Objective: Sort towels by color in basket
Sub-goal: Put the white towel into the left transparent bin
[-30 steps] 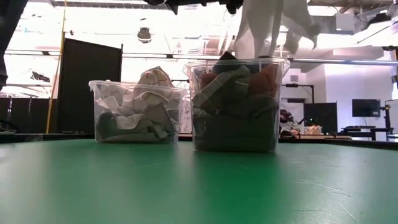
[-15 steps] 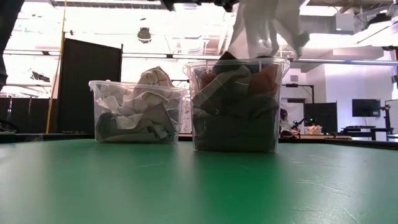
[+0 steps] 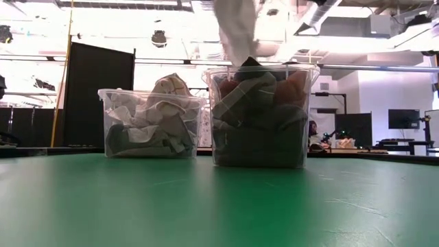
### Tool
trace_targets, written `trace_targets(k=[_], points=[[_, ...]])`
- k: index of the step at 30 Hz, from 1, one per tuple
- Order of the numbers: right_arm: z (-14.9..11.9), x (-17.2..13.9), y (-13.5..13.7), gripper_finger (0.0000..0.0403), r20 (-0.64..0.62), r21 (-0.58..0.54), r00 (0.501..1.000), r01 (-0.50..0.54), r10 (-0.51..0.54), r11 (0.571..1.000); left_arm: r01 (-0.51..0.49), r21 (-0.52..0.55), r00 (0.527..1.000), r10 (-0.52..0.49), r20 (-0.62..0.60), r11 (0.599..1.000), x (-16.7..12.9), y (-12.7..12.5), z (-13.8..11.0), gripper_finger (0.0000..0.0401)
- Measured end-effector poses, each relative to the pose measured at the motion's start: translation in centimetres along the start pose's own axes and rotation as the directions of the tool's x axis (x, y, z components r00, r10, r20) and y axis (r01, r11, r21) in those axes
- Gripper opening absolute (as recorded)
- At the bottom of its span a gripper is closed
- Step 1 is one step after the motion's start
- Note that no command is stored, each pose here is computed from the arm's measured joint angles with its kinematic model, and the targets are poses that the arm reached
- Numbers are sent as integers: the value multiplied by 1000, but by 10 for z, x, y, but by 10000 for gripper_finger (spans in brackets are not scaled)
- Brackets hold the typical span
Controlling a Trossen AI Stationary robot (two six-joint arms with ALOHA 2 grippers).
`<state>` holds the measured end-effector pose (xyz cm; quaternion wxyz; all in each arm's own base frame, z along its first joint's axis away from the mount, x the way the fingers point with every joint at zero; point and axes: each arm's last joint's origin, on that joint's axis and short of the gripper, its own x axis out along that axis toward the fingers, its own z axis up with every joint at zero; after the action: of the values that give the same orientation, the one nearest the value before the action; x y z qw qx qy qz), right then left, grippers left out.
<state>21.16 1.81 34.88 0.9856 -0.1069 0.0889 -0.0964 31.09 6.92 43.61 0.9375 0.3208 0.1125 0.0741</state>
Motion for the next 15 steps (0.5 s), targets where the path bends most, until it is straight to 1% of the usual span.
trace_targets(k=[4,9,12,15], points=[[-7,0,-1,252,-76,9,996,50,-49,999,-97,-5,993,96,-62,995,-37,22,-1,8],[-10,0,0,243,-104,7,993,52,-51,999,-203,-6,967,200,-161,979,-74,45,-11,8],[-11,-1,0,236,-110,11,993,52,-50,999,-238,-27,947,225,-229,971,-87,54,-21,8],[-11,-1,0,232,-111,12,993,52,-50,999,-250,-59,925,220,-309,966,-92,60,-34,8]])
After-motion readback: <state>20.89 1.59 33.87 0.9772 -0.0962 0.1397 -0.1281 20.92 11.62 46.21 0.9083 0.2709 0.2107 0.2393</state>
